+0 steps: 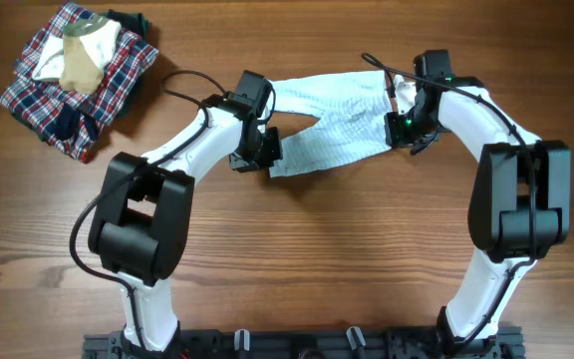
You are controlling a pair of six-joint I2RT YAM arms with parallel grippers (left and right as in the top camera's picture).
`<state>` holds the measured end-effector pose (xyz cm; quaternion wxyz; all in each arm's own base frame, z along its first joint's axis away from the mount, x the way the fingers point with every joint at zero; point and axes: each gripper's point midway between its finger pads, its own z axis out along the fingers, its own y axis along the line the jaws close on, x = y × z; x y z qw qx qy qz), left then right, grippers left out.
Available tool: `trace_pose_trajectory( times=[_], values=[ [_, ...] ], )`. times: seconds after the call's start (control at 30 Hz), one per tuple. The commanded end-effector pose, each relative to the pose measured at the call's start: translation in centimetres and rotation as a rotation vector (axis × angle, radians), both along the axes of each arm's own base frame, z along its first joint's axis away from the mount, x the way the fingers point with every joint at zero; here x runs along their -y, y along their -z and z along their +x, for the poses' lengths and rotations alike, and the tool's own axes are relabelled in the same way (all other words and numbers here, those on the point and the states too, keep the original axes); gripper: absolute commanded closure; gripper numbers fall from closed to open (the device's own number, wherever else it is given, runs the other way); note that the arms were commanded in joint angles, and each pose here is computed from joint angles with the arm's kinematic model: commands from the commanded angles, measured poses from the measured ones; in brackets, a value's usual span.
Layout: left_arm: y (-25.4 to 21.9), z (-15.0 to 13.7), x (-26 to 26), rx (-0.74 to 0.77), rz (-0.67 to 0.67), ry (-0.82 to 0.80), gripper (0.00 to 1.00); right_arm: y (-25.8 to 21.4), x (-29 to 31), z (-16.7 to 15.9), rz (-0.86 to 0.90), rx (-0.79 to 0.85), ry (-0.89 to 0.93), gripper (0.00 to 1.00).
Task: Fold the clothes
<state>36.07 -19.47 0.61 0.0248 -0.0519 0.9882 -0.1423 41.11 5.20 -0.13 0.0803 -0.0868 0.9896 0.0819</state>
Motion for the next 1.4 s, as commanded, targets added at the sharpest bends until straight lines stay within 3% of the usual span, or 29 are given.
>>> trace_pose_trajectory(
  times=[0.0, 0.03, 0.07, 0.27, 0.53, 0.73, 0.93, 1.13, 1.37],
  values=[
    [0.7, -0.5, -0.1, -0.029, 0.005, 0.002, 0.74, 1.5, -0.2, -0.9, 0.006, -0.047, 0.0, 0.79],
    [0.7, -0.6, -0.1, -0.034, 0.006, 0.002, 0.67, 1.5, -0.2, -1.0, 0.006, -0.048, 0.0, 0.78],
    [0.7, -0.6, -0.1, -0.035, 0.006, 0.002, 0.47, 1.5, -0.2, -1.0, 0.006, -0.049, 0.0, 0.75],
    [0.7, 0.0, -0.3, -0.024, 0.016, -0.06, 0.42, 1.5, -0.2, -1.3, 0.009, -0.064, 0.025, 0.74],
    [0.8, 1.1, -1.0, 0.025, 0.058, -0.086, 0.43, 1.5, -0.2, -1.3, 0.013, -0.066, 0.026, 0.74],
    [1.0, 0.9, -1.9, 0.063, 0.164, -0.012, 0.43, 1.5, -0.3, -1.3, 0.017, -0.067, 0.026, 0.74],
    [0.9, 0.8, 0.3, 0.122, 0.177, 0.073, 0.42, 1.5, -0.3, -1.6, 0.016, -0.077, 0.026, 0.74],
    [1.3, 0.7, -0.1, 0.106, 0.184, 0.067, 0.46, 1.5, -0.3, -1.6, 0.016, -0.08, 0.03, 0.74],
    [4.8, -1.5, 0.2, -0.016, 0.192, 0.097, 0.49, 1.5, -0.3, -1.7, 0.016, -0.084, 0.032, 0.75]
  ],
)
